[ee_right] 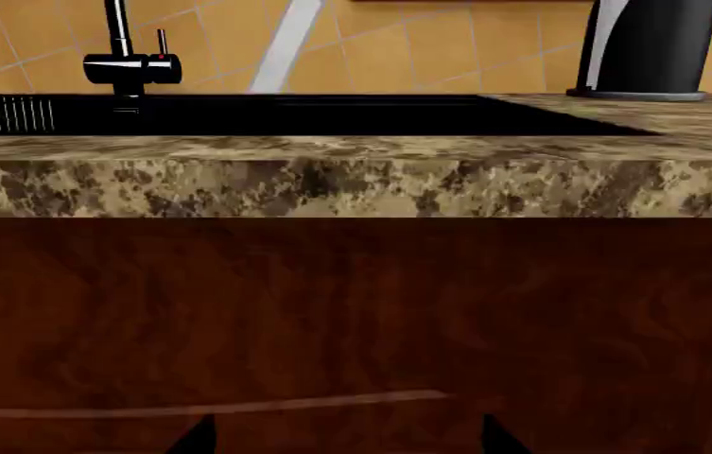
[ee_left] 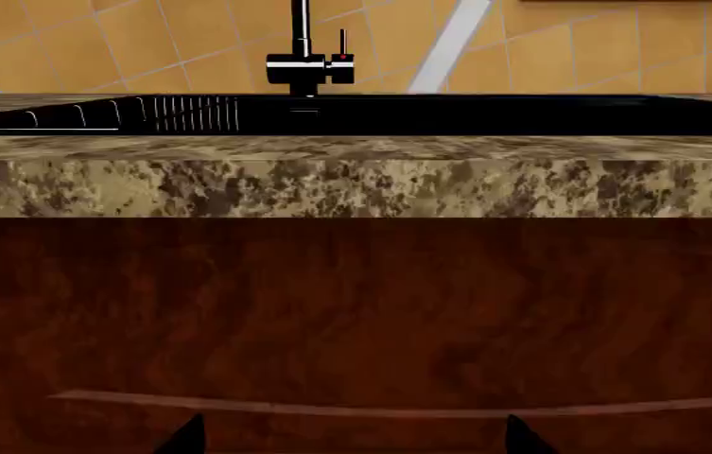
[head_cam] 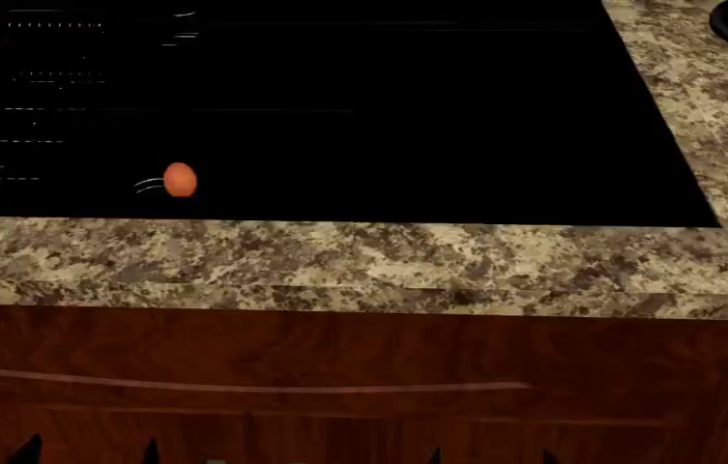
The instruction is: Pick the egg from the sink and place it on the plate located on the counter
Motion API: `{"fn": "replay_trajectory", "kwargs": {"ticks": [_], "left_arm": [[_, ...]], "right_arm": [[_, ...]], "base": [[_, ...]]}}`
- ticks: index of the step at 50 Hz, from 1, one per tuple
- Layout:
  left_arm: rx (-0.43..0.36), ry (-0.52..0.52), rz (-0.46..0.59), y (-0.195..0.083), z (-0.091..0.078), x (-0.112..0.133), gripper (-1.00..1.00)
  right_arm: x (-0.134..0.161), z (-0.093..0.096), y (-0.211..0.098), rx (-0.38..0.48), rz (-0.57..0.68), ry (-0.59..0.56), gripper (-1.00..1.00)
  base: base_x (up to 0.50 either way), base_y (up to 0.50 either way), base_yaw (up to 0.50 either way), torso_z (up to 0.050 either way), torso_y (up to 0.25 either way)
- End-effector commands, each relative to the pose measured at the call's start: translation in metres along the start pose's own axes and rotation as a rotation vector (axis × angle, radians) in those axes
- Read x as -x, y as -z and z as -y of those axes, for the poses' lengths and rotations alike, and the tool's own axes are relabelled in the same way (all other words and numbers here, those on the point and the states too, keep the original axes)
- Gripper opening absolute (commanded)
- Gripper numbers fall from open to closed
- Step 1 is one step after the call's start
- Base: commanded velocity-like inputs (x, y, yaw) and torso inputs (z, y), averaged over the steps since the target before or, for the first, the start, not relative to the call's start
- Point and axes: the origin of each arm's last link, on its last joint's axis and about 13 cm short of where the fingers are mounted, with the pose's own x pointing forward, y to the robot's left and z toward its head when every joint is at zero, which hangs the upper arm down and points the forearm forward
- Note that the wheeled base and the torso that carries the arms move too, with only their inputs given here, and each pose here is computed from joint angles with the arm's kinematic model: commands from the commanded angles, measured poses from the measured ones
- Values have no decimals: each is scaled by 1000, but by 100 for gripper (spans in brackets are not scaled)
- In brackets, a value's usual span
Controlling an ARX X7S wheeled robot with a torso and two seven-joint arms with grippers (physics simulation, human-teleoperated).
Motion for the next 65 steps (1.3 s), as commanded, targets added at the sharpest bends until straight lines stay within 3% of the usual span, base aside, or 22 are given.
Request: {"fn": "replay_trajectory", "kwargs": {"ticks": [1, 2, 3, 5, 7, 8, 11, 12, 13, 14, 15, 25, 37, 53, 56, 60, 65], "left_arm": [[-10, 0, 0, 0, 0, 0, 100], [-4, 1, -2, 1, 1, -1, 100], [26, 10, 1, 0, 1, -1, 100], [83, 50, -7, 1, 0, -3, 100], [70, 51, -18, 0, 1, -4, 100], [5, -2, -9, -23, 1, -7, 100], [-10, -10, 34, -53, 1, -2, 100], [-208, 14, 193, -106, -1, -21, 100], [-202, 0, 277, -143, 1, -20, 100], [-196, -10, 285, -159, 0, -4, 100], [-200, -15, 279, -162, 0, -1, 100], [-231, -24, 336, -175, -1, 3, 100], [-270, -39, 385, -217, -8, -12, 100], [-273, -34, 356, -260, -17, -39, 100], [-272, -45, 306, -265, -20, -49, 100], [-269, -33, 271, -274, -23, -55, 100], [-266, -19, 252, -284, -23, -57, 100]], "right_arm": [[0, 0, 0, 0, 0, 0, 100], [0, 1, 0, -14, -20, 26, 100], [0, 1, 1, 28, -2, 15, 100], [-3, 4, 1, 1, -47, 30, 100], [-4, 7, -2, 29, -35, 48, 100], [-10, 8, -23, 85, -5, 53, 100], [-11, 8, -46, 108, 8, 48, 100], [-32, 10, -102, 240, 166, 72, 100], [-33, 9, -143, 230, 262, 99, 100], [-18, 10, -160, 213, 271, 119, 100], [-12, 10, -162, 209, 231, 128, 100], [-9, 9, -177, 223, 275, 124, 100], [-25, 11, -215, 237, 316, 137, 100], [-57, 12, -244, 227, 269, 97, 100], [-62, 14, -250, 221, 265, 101, 100], [-67, 11, -257, 176, 243, 22, 100], [-76, 13, -265, 189, 246, 52, 100]], "base": [[0, 0, 0, 0, 0], [0, 0, 0, 0, 0], [0, 0, 0, 0, 0], [0, 0, 0, 0, 0], [0, 0, 0, 0, 0], [0, 0, 0, 0, 0], [0, 0, 0, 0, 0], [0, 0, 0, 0, 0], [0, 0, 0, 0, 0], [0, 0, 0, 0, 0], [0, 0, 0, 0, 0], [0, 0, 0, 0, 0], [0, 0, 0, 0, 0], [0, 0, 0, 0, 0], [0, 0, 0, 0, 0], [0, 0, 0, 0, 0], [0, 0, 0, 0, 0]]}}
